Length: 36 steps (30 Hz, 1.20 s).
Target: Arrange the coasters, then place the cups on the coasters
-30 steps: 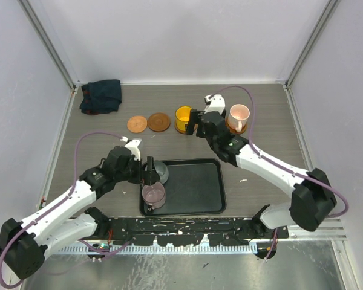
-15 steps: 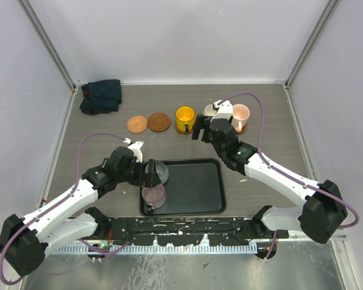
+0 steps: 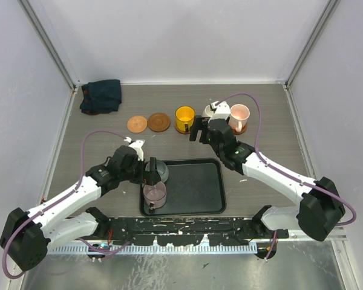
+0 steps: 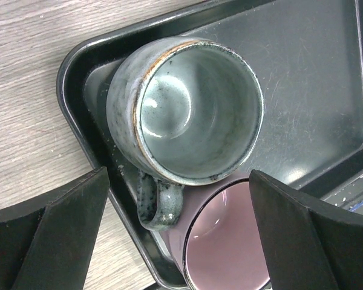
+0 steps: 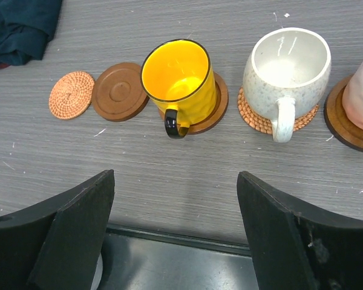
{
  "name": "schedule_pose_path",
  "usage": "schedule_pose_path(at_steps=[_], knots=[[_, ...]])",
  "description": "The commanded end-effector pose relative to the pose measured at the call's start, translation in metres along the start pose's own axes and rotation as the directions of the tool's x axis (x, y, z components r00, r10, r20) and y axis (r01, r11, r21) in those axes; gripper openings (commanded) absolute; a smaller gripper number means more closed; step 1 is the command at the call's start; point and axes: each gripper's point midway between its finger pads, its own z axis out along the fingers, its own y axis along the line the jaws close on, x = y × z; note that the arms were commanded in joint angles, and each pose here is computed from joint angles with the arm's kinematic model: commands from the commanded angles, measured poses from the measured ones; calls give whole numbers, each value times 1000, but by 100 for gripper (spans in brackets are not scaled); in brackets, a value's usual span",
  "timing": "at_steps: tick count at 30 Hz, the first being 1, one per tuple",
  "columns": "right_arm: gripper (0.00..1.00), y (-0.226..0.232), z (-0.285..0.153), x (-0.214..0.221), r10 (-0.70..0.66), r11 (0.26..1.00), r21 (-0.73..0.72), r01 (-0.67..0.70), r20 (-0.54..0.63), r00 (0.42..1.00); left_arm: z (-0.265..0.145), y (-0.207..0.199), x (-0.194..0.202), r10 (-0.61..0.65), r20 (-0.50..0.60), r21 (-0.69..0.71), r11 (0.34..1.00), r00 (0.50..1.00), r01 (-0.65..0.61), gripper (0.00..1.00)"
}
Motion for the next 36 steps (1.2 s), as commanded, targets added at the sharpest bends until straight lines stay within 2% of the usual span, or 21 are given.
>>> schedule_pose_path(at_steps=[1,7,9,14,20,36], knots=[[86,10,3,-9,33,999,-32,-32,37,999,4,5,-9,19,23,-39,999,1000,-19,98],[86,11,4,-6,36,999,-38,-35,28,999,8,6,-6,21,5,-45,999,1000,-21,89],[86,12,4,-6,35,999,-40,-34,26,999,7,5,-4,21,-1,-39,999,1000,-21,89],[86,13,5,-4,35,999,-43,-34,22,999,1,4,-2,13,14,-23,1000,1000,-13,98],[86,18,6,-1,42,997,-64,-42,9,999,-9,1,-6,1,50,-9,1000,999,0,100],[86,21,5,12,36,997,-72,-38,-22,999,-2,27,-4,-27,68,-143,989,997,37,92]])
